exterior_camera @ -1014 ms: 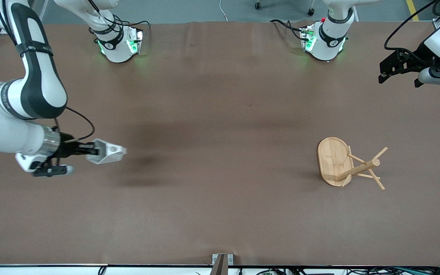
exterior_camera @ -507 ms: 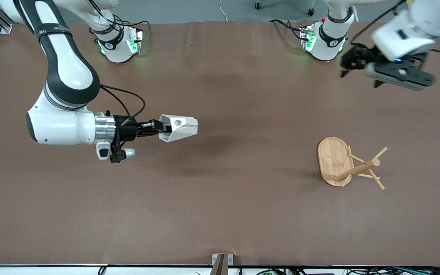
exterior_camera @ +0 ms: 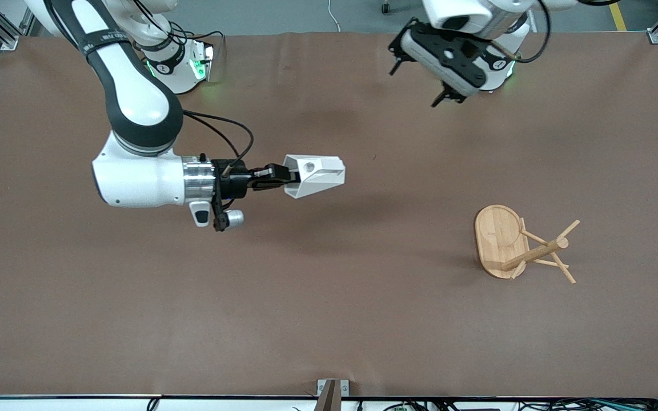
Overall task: Hang cup on rack
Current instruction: 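Move the left gripper to the cup and grasp its base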
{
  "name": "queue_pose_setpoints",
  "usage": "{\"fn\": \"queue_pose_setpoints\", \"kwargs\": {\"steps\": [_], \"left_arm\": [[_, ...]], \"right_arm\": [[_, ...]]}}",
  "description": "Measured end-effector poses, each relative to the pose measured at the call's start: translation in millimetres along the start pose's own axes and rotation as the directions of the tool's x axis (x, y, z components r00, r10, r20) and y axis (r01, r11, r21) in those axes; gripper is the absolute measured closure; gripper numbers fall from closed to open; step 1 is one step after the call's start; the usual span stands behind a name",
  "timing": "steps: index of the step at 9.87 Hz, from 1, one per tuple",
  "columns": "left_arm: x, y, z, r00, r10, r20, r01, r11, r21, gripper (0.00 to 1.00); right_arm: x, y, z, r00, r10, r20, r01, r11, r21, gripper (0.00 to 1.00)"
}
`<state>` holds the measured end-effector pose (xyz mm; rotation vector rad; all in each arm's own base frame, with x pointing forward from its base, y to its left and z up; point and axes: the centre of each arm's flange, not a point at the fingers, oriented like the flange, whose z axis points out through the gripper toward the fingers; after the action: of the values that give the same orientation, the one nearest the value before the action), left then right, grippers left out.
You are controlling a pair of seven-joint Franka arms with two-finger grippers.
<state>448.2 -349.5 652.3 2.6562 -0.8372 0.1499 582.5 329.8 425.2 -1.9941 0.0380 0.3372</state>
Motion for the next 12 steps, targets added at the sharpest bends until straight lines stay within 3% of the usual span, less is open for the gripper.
{"fn": "queue_pose_setpoints", "kwargs": {"steps": [4,8,12], "left_arm": [[39,-27,55,0.965,0.246,-0.09,-0.256,0.956,-0.14,0.0],[59,-41,73,0.918,0.379,-0.117,-0.393,0.906,-0.157,0.0],[63,-36,89,0.901,0.422,-0.098,-0.433,0.888,-0.154,0.0]], "right_arm": [[-18,-23,31,0.998,-0.022,0.055,0.02,0.999,0.04,0.95],[-20,-25,34,0.998,-0.023,0.061,0.02,0.999,0.043,0.95],[-21,-25,35,0.998,-0.024,0.064,0.021,0.999,0.045,0.95]]}}
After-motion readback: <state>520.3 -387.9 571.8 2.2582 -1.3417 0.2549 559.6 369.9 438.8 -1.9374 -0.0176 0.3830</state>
